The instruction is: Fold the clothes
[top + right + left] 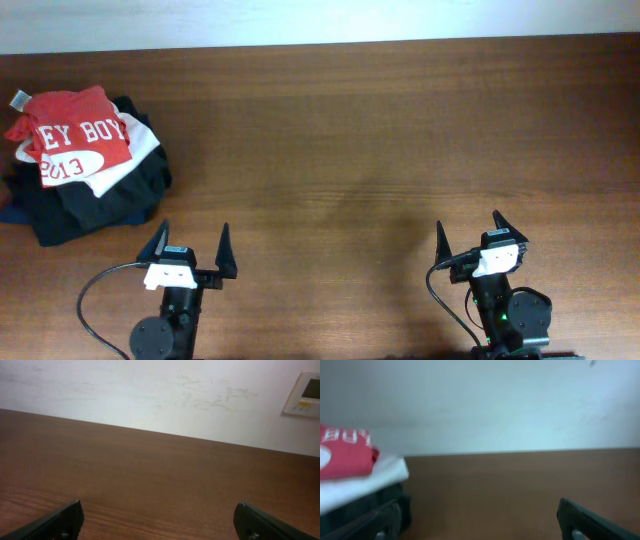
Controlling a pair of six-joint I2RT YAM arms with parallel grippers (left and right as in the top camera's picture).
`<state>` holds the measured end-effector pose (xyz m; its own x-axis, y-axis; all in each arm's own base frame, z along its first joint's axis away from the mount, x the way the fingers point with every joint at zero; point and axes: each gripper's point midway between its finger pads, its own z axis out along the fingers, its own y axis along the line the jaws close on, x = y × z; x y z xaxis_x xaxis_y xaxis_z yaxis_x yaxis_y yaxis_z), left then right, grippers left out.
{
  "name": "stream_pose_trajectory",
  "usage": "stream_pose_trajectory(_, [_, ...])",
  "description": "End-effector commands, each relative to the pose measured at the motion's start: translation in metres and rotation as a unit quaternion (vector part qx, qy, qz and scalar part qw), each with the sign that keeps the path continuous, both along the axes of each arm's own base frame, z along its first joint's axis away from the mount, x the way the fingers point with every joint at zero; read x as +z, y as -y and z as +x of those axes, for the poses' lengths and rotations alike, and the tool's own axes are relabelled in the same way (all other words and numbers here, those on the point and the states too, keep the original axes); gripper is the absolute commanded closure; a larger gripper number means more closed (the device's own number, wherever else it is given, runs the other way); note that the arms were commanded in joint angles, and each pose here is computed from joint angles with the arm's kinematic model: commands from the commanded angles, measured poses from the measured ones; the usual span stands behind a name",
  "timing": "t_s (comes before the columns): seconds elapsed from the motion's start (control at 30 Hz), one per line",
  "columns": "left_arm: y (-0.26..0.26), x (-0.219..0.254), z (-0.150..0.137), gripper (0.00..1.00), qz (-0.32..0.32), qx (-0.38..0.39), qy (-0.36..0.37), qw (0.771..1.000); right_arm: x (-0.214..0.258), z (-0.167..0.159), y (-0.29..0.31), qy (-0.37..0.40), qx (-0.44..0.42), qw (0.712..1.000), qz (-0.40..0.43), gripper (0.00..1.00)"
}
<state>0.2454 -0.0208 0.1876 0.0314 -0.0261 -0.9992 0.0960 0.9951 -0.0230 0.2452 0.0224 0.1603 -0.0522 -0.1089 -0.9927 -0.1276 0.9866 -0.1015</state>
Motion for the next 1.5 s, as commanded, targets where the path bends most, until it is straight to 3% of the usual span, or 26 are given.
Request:
stream_pose_trajectory(0.0, [-0.0066,-0.0338,-0.0001,0.01,0.001,0.02,-0.062,0.998,-0.0022,-0.0002,0.0001,-0.002,-0.002,1.0,0.0,0.01])
stream_pose_trajectory(1.47, [-0.0029,-0.0312,-0.0001,0.01,0.001,0.01,-0.057,0.998,-0.0023,-0.0002,0.0001,-0.002,-0.002,1.0,0.0,0.01])
